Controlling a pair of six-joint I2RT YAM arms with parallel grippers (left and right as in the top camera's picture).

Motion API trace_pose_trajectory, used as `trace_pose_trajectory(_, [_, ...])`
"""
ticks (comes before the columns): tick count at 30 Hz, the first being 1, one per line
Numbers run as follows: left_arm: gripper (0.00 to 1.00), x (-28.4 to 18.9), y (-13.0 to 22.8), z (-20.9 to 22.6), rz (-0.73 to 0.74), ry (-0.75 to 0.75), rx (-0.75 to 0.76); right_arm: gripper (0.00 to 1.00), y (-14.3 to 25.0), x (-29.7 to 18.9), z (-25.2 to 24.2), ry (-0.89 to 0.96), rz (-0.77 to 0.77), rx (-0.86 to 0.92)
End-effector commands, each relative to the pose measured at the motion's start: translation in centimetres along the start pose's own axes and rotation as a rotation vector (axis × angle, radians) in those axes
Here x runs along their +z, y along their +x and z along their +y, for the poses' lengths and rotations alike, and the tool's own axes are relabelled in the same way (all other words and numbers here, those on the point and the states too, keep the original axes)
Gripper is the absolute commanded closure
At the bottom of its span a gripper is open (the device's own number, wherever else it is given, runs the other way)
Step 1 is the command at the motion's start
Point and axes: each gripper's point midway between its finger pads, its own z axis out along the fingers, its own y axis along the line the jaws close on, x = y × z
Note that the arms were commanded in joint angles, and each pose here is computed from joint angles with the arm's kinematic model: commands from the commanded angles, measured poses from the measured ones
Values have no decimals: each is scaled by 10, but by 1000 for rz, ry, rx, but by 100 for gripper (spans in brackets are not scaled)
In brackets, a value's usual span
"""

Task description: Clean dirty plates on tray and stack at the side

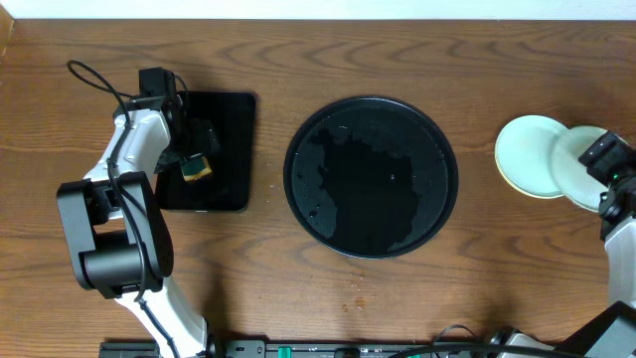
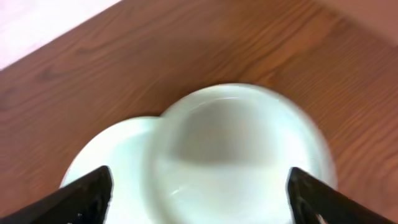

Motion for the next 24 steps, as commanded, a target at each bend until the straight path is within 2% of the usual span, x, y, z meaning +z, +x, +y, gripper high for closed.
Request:
trace_pose_trajectory(1, [6,4,3,3,14,-12,3,17,5,-5,29,-132,29,-5])
trace_pose_trajectory(7, [6,4,3,3,14,-12,3,22,32,-7,71,-190,104,-162])
trace_pose_trajectory(14, [6,4,3,3,14,-12,3,26,42,-6,69,-81,116,-268])
trace_pose_trajectory(15, [6,4,3,3,14,-12,3,27,40,-5,65,-70,114,-261])
trace_pose_trajectory(21, [6,4,3,3,14,-12,3,50,26,-5,-6,76,105,-44])
trace_pose_trajectory(24, [6,4,3,3,14,-12,3,51,20,-9,-51,164,90,56])
